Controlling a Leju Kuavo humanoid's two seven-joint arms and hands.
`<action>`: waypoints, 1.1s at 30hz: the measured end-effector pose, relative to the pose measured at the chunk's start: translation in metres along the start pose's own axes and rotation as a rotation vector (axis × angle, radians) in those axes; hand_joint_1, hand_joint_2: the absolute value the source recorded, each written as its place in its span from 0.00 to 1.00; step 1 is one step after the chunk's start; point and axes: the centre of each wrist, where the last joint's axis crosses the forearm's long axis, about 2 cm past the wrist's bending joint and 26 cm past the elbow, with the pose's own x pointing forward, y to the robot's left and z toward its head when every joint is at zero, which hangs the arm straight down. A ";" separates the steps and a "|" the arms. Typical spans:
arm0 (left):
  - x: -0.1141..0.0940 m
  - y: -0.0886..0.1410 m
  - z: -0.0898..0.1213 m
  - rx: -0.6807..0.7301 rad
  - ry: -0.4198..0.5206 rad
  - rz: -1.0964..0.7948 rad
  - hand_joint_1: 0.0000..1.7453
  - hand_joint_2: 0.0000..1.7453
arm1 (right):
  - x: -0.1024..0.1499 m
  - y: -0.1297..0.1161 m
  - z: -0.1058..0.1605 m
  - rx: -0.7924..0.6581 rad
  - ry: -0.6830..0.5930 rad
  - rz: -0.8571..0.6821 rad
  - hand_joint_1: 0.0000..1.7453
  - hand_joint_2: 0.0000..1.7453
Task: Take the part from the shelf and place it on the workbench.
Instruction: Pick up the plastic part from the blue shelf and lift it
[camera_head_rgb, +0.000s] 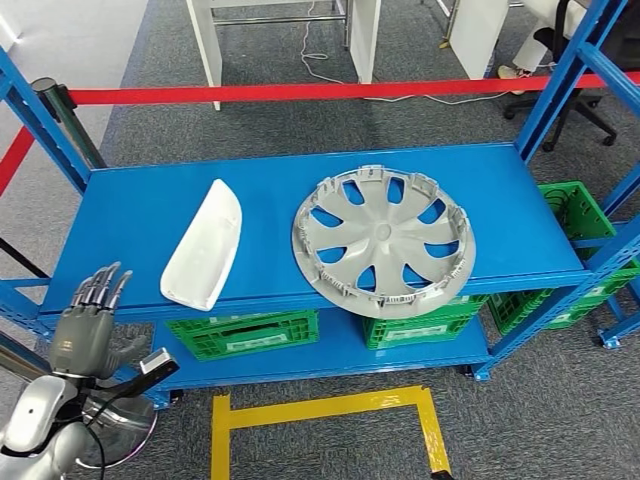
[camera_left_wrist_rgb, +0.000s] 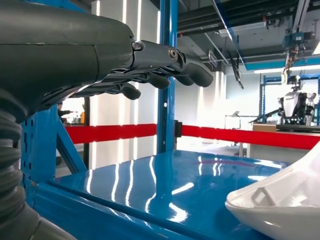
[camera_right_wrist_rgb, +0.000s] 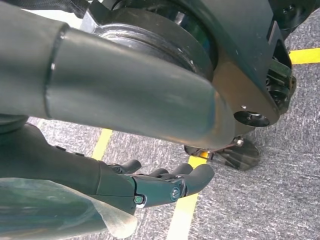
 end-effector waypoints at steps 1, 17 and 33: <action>-0.001 0.000 -0.001 0.000 -0.003 -0.006 0.00 1.00 | 0.001 0.000 0.000 0.000 0.000 0.004 0.00 0.00; -0.002 -0.001 -0.027 0.002 -0.057 -0.041 0.00 1.00 | 0.005 -0.004 -0.001 0.001 0.007 0.047 0.00 0.00; 0.010 -0.006 -0.038 -0.008 -0.100 -0.030 0.00 1.00 | 0.009 -0.004 -0.002 0.002 0.005 0.061 0.00 0.00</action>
